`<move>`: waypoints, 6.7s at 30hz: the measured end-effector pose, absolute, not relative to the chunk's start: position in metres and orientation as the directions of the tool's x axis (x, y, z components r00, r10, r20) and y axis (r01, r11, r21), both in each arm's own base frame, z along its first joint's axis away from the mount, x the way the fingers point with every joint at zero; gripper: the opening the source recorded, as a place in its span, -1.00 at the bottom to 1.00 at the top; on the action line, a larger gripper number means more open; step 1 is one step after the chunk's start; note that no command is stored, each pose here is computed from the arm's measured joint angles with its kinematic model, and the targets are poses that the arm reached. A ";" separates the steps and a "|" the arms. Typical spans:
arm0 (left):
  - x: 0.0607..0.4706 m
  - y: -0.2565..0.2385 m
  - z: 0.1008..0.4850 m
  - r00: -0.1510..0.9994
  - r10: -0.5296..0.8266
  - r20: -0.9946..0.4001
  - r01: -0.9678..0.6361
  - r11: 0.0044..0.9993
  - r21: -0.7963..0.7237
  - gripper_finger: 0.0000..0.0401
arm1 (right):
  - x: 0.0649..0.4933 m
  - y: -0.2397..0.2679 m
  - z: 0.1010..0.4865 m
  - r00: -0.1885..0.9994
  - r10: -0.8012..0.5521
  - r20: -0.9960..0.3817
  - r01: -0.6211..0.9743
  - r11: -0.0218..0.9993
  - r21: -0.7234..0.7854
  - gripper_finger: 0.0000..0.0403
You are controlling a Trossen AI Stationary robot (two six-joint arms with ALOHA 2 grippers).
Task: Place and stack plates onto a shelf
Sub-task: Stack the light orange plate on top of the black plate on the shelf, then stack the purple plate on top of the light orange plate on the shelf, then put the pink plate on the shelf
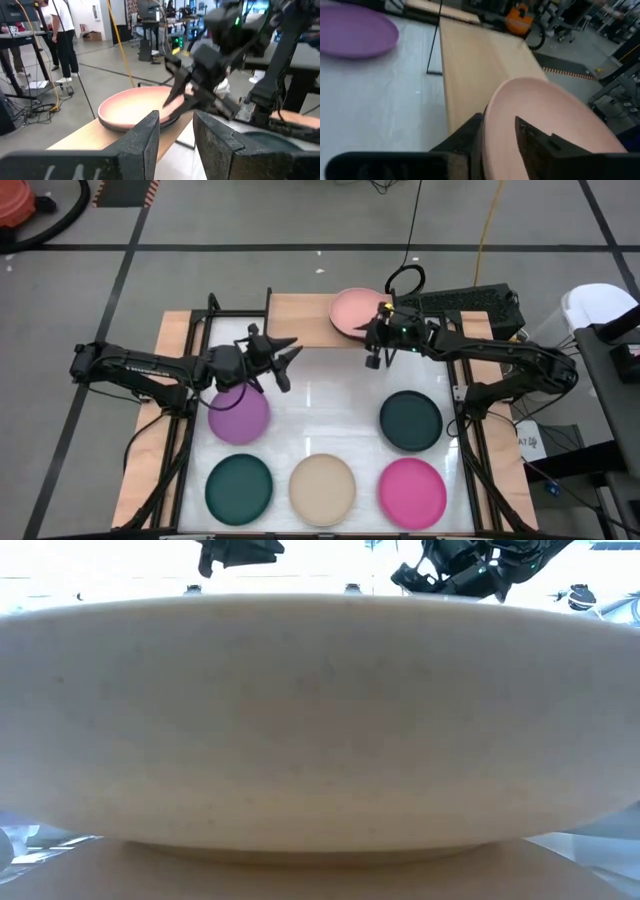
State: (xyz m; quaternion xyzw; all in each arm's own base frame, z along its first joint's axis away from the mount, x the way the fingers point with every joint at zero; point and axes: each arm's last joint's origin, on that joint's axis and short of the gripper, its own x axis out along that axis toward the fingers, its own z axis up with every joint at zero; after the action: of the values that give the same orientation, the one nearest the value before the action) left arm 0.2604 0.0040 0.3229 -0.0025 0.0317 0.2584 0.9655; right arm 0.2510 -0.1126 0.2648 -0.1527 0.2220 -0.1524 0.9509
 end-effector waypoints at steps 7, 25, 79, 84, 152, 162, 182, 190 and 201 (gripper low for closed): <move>0.260 0.006 0.317 0.856 0.504 -0.112 -0.507 0.862 0.009 -0.38 | 0.240 -0.102 0.285 0.888 -0.349 -0.300 0.259 0.917 -0.302 -0.44; 0.235 -0.017 0.244 0.590 0.219 -0.777 -0.553 0.811 -0.192 -0.40 | 0.202 -0.034 0.287 0.945 -0.109 -0.309 0.027 0.966 -0.258 -0.44; 0.337 -0.075 0.316 0.407 0.119 -0.905 -0.464 0.881 -0.093 -0.95 | 0.178 -0.020 0.231 0.976 -0.076 -0.203 0.026 0.971 -0.236 -0.43; 0.340 -0.049 0.367 0.511 0.339 -0.790 -0.388 0.911 0.139 -0.95 | 0.162 -0.018 0.243 0.986 -0.089 -0.144 0.058 0.976 -0.211 -0.43; 0.392 0.068 0.377 0.832 0.325 -0.450 -0.299 0.945 0.130 -0.12 | 0.157 -0.011 0.223 0.988 -0.024 -0.152 0.026 1.000 0.011 -0.43; 0.350 0.049 0.359 0.927 0.309 -0.213 -0.312 0.950 0.021 -0.12 | 0.157 -0.011 0.222 0.987 -0.024 -0.158 0.021 1.000 -0.020 -0.43; 0.313 0.043 0.306 0.945 0.323 -0.040 -0.326 0.939 -0.109 -0.12 | 0.158 -0.012 0.234 0.999 -0.029 -0.038 0.026 0.997 -0.072 -0.43; 0.314 0.042 0.307 0.947 0.321 -0.030 -0.323 0.941 -0.103 -0.12 | 0.158 -0.012 0.229 0.996 -0.028 -0.085 0.022 0.997 -0.071 -0.43; 0.314 0.041 0.307 0.948 0.316 -0.030 -0.317 0.946 -0.071 -0.12 | 0.157 -0.011 0.217 0.979 -0.025 -0.203 0.010 0.997 -0.072 -0.43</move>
State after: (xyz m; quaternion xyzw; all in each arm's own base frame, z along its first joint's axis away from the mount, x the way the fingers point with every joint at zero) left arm 0.3138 0.0412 0.3069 -0.0377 0.0093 0.1603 0.9863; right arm 0.1569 -0.0114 0.2174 -0.0353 0.1026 -0.0087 0.9941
